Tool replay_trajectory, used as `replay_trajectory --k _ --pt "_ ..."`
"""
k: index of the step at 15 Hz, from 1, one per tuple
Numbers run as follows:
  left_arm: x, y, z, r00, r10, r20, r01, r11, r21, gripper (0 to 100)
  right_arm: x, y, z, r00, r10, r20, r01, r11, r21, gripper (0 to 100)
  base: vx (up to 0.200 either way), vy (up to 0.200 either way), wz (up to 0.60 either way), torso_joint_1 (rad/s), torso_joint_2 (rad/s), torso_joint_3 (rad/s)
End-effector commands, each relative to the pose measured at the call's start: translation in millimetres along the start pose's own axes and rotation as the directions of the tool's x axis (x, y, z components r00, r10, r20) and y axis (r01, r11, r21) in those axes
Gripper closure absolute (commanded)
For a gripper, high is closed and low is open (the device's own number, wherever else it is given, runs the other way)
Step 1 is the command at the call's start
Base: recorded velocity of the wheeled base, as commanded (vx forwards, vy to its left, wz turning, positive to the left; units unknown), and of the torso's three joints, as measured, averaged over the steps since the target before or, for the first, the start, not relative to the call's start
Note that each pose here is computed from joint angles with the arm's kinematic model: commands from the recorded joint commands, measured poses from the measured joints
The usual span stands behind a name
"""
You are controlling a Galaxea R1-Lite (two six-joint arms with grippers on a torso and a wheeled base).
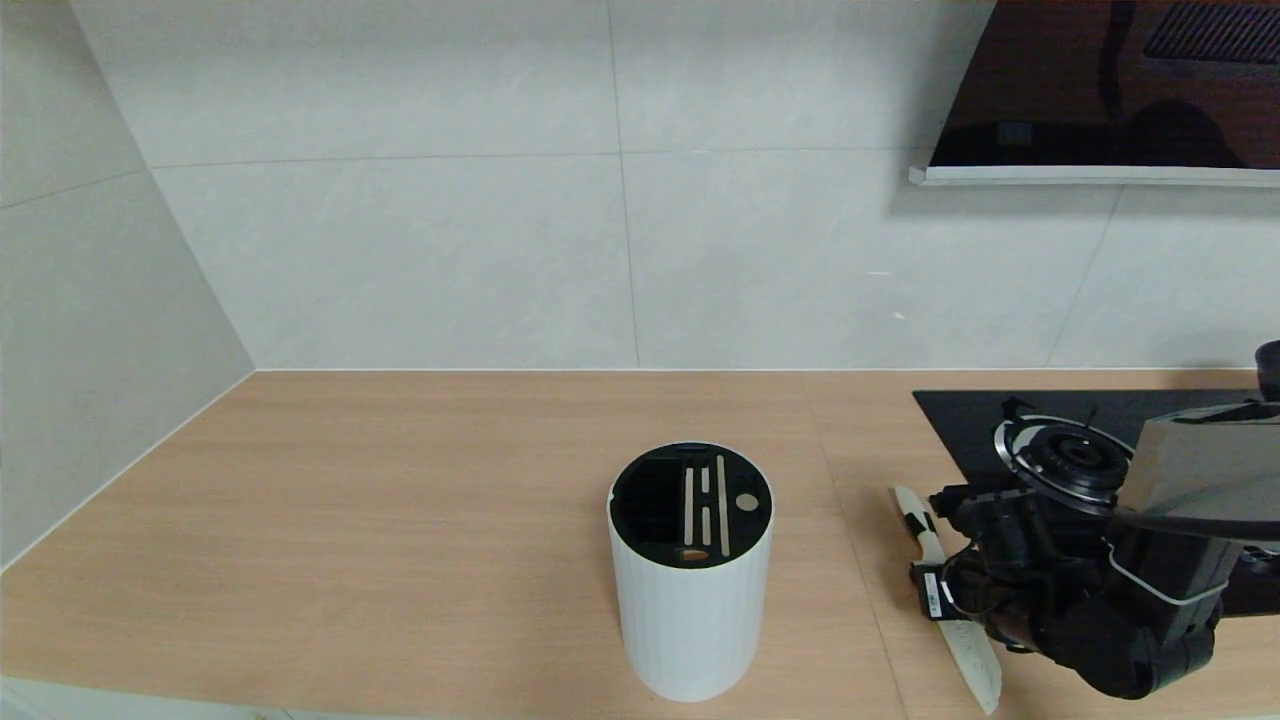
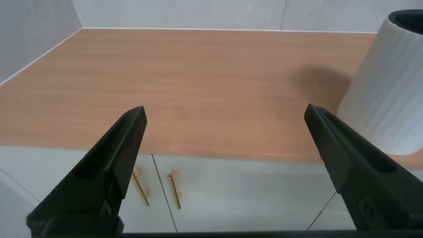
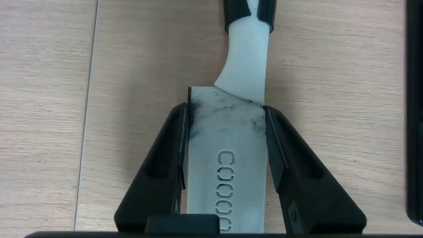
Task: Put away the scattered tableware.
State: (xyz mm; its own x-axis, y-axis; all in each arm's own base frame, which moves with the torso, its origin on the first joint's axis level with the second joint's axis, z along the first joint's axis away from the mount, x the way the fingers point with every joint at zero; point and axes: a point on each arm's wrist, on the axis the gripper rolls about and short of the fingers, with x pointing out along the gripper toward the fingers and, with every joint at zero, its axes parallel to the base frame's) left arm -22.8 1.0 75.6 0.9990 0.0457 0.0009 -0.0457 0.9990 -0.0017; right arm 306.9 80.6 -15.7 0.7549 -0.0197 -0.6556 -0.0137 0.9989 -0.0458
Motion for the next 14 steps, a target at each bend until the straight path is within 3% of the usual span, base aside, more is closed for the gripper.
replay_trajectory --k 1,3,4,5,8,10,11,12,14 --pt "0 0.0 0.1 1.0 0.0 0.001 0.0 1.0 0.002 0 -10 -1 11 0.999 -0.001 0.047 0.0 1.0 0.011 100 0.0 0.0 0.0 0.0 0.0 0.0" --pt "0 0.0 0.1 1.0 0.0 0.001 0.0 1.0 0.003 0 -33 -4 30 0.991 -0.006 0.131 0.002 0.999 0.032 100 0.0 0.0 0.0 0.0 0.0 0.0" --pt "0 0.0 0.1 1.0 0.0 0.001 0.0 1.0 0.003 0 -33 -4 30 0.991 -0.006 0.131 0.002 0.999 0.032 100 0.0 0.0 0.0 0.0 0.0 0.0" --pt "0 0.0 0.1 1.0 0.0 0.001 0.0 1.0 0.009 0 -65 -7 50 0.974 0.007 0.226 -0.018 0.999 0.049 100 0.0 0.0 0.0 0.0 0.0 0.0" --pt "0 0.0 1.3 1.0 0.0 0.01 0.0 1.0 0.015 0 -115 -7 70 0.935 0.045 0.353 -0.068 0.996 0.055 100 0.0 0.0 0.0 0.0 0.0 0.0" --pt "-6 0.1 21.5 0.995 -0.007 0.099 0.008 1.0 -0.002 0 -145 -3 77 0.913 0.087 0.399 -0.111 0.993 0.037 100 0.0 0.0 0.0 0.0 0.0 0.0" --pt "-10 -0.9 30.2 0.993 -0.058 0.105 0.059 0.998 -0.011 0 -160 2 81 0.898 0.122 0.422 -0.143 0.99 0.017 100 0.0 0.0 0.0 0.0 0.0 0.0" --pt "-12 -2.6 41.0 0.985 -0.154 0.074 0.155 0.988 -0.005 0 -170 6 92 0.886 0.141 0.443 -0.16 0.987 0.004 100 0.0 0.0 0.0 0.0 0.0 0.0" --pt "-1 -7.9 96.7 0.924 -0.381 -0.022 0.381 0.925 -0.016 0 -186 14 123 0.875 0.164 0.456 -0.175 0.984 -0.019 100 0.0 0.0 0.0 0.0 0.0 0.0"
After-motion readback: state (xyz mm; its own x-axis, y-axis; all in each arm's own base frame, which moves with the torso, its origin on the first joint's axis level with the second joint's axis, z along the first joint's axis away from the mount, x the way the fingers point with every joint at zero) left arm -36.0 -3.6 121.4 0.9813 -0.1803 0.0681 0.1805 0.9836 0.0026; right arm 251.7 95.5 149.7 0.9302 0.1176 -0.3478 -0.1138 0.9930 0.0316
